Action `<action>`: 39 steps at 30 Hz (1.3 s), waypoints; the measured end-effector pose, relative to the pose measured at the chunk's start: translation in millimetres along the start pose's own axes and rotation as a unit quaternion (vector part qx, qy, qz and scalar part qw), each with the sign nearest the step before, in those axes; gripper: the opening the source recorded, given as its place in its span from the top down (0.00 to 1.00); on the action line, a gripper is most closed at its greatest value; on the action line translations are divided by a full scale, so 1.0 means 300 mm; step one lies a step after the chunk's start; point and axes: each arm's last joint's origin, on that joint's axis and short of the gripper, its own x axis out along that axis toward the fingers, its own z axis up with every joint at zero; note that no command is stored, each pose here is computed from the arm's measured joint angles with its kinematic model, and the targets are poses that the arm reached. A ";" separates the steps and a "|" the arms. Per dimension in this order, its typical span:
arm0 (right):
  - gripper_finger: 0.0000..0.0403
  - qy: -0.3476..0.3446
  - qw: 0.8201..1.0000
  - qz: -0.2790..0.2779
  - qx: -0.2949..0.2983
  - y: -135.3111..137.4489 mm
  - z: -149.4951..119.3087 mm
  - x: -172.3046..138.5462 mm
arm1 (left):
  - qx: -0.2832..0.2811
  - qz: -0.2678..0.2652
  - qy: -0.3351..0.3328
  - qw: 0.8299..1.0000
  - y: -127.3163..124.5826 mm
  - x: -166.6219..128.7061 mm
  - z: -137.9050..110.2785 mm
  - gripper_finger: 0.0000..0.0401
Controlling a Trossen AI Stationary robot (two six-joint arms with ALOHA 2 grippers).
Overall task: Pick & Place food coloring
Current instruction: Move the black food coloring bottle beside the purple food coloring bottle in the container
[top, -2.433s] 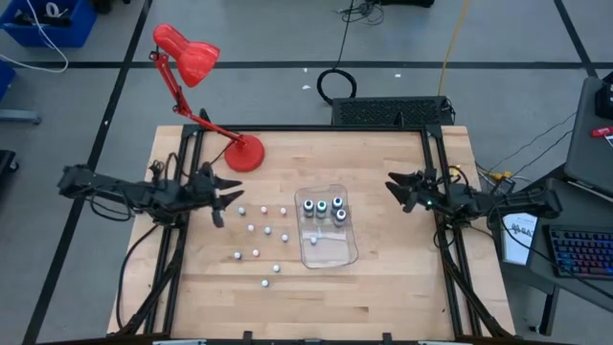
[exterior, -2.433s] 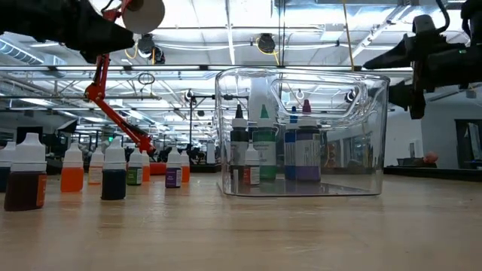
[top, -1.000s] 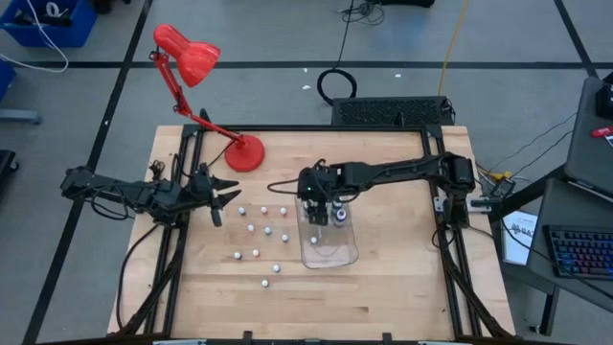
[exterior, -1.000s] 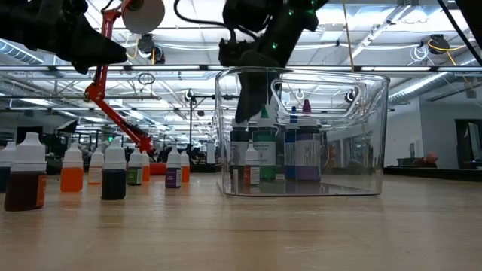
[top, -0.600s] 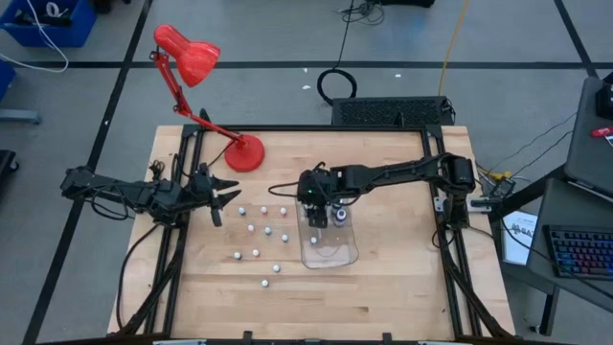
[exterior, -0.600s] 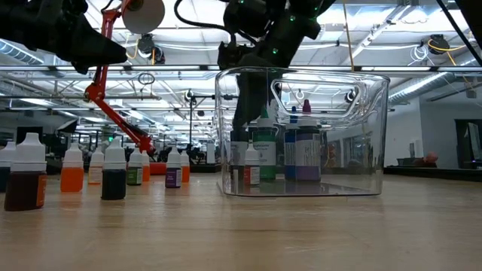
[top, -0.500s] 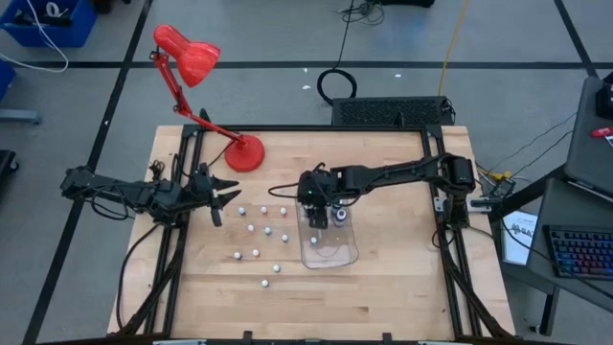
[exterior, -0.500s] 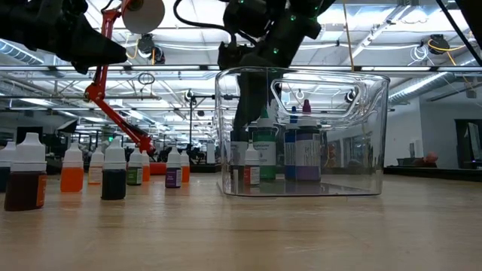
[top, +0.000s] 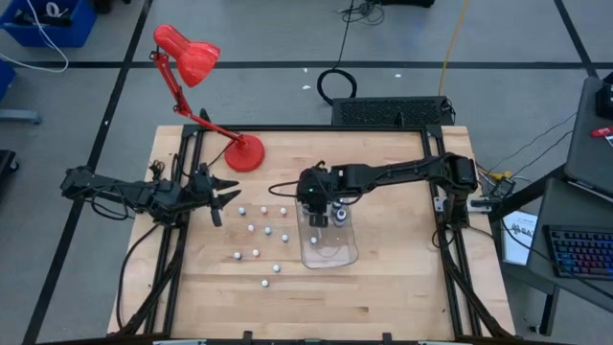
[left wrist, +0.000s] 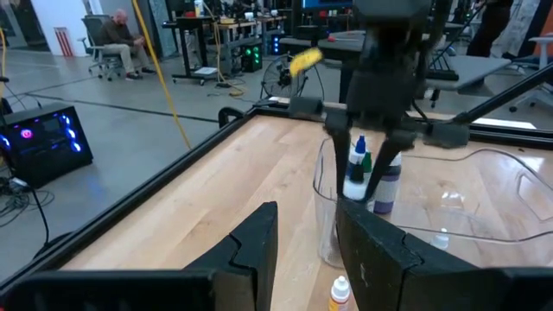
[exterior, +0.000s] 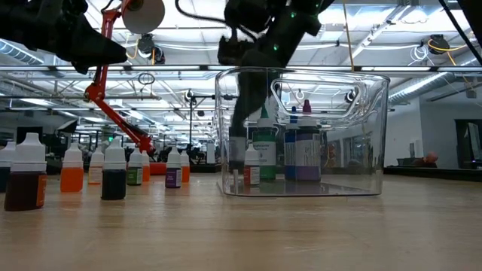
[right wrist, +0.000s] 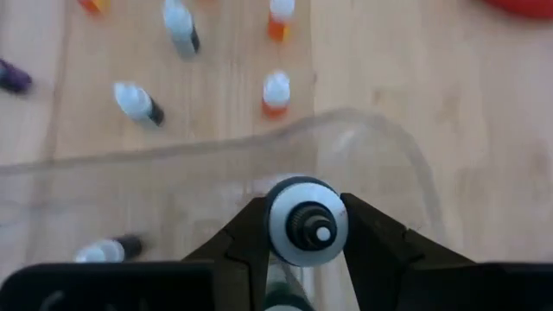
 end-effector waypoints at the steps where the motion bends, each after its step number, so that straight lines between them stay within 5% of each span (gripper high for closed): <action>1: 0.74 -0.010 1.000 0.000 -0.001 0.003 0.010 -0.023 | 0.002 0.000 0.000 1.000 0.000 0.000 0.000 0.69; 9: 0.74 -0.069 0.997 0.019 0.002 0.087 0.037 -0.289 | 0.001 0.000 -0.001 1.000 0.000 0.000 0.001 0.69; 16: 0.74 -0.024 0.998 0.042 0.043 0.194 -0.045 -0.471 | 0.001 0.000 -0.002 1.000 0.000 0.000 0.001 0.69; 23: 0.74 0.048 0.995 0.035 0.077 0.229 -0.166 -0.361 | 0.001 0.000 -0.002 1.000 0.000 0.000 0.002 0.69; 39: 0.74 0.044 0.993 0.016 0.104 0.204 -0.297 -0.200 | 0.012 0.000 -0.003 1.000 0.000 0.000 0.003 0.69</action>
